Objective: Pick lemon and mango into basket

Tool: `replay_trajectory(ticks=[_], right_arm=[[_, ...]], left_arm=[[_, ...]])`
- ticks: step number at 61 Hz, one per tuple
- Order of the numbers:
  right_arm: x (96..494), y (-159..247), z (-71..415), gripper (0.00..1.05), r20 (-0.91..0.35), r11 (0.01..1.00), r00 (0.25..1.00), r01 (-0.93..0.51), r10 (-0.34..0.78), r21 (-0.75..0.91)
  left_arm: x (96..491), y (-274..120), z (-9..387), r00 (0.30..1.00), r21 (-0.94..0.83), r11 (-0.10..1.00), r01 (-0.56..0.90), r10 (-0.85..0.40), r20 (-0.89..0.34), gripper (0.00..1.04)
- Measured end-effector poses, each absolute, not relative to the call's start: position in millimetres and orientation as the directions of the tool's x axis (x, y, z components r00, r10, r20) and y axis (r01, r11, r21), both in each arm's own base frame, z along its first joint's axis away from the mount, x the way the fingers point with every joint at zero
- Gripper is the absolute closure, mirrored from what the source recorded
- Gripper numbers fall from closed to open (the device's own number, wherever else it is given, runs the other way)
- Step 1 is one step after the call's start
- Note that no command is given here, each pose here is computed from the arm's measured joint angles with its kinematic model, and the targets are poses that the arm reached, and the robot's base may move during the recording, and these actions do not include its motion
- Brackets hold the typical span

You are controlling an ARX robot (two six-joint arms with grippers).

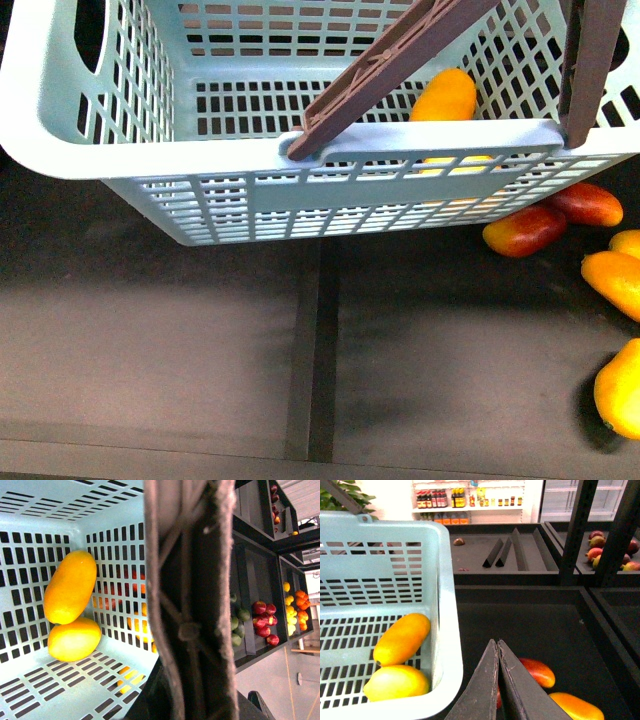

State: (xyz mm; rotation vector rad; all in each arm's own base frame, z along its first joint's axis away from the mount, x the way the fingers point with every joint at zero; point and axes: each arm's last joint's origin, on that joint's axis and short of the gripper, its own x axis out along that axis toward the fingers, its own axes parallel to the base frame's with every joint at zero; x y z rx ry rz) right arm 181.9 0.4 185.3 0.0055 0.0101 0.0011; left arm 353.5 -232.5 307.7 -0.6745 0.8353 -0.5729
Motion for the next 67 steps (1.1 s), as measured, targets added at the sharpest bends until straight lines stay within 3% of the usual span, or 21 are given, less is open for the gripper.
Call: replay_trajectory(ticks=[67], right_arm=[[119, 0, 173, 1.03, 0.017, 1.0, 1.0, -0.001, 0.001, 0.005]], left_arm=[[353, -233, 308, 0.546, -0.732, 0.653, 0.194, -0.692, -0.473, 1.0]])
